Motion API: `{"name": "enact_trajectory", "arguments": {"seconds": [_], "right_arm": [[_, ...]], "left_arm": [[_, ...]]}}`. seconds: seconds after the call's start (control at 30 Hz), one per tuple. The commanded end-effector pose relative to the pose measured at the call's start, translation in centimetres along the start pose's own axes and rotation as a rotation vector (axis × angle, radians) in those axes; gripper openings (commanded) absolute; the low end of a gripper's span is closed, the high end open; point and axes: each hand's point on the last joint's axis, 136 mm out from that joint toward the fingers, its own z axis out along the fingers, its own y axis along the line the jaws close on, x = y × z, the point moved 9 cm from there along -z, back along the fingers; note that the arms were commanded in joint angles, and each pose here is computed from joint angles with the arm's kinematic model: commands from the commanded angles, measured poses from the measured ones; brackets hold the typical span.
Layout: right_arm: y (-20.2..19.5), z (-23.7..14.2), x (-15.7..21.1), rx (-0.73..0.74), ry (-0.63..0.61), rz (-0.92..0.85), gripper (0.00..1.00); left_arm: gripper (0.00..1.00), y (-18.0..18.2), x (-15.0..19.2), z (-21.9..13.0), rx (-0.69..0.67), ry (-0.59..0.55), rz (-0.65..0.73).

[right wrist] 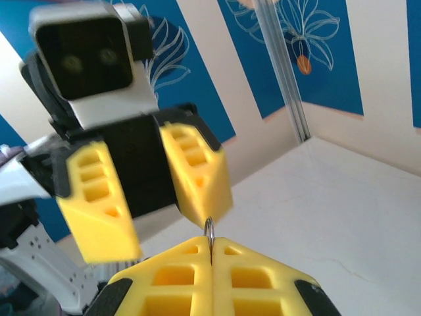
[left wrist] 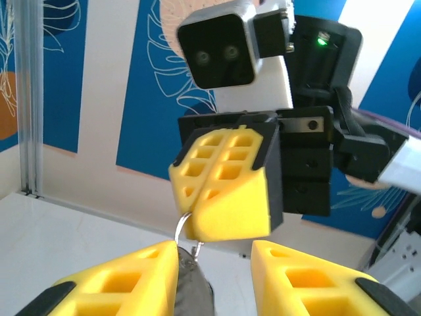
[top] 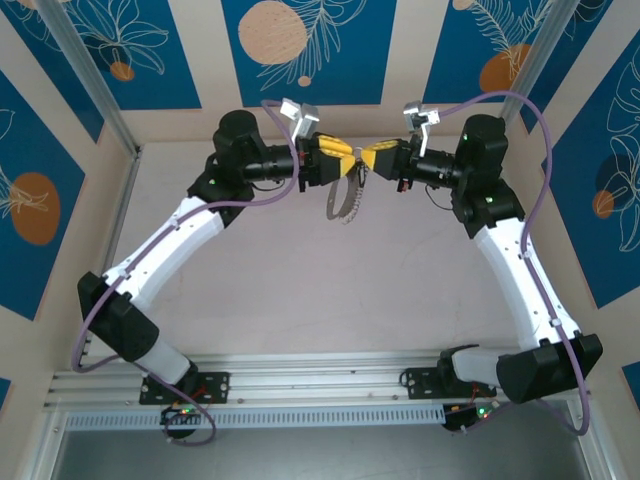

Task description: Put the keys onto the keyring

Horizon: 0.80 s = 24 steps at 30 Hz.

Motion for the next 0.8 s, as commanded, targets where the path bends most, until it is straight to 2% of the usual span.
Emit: {"name": "enact_trajectory", "arguments": {"seconds": [0.0, 0.3, 0.77], "right_arm": [[0.4, -0.3, 0.9, -0.02, 0.101, -0.031, 0.0], [0.8, -0.2, 1.1, -0.054, 0.212, -0.064, 0.0], [1.4, 0.6, 1.3, -0.132, 0.264, -0.056, 0.0]], "left_arm": [[0.34, -1.5, -1.2, -1.6, 0.053, 0.066, 0.097], [0.35, -0.5, -0.4, -2.3, 0.131, 0.213, 0.114], [0.35, 0.6, 0.7, -1.8, 0.262, 0.26, 0.044]]}}
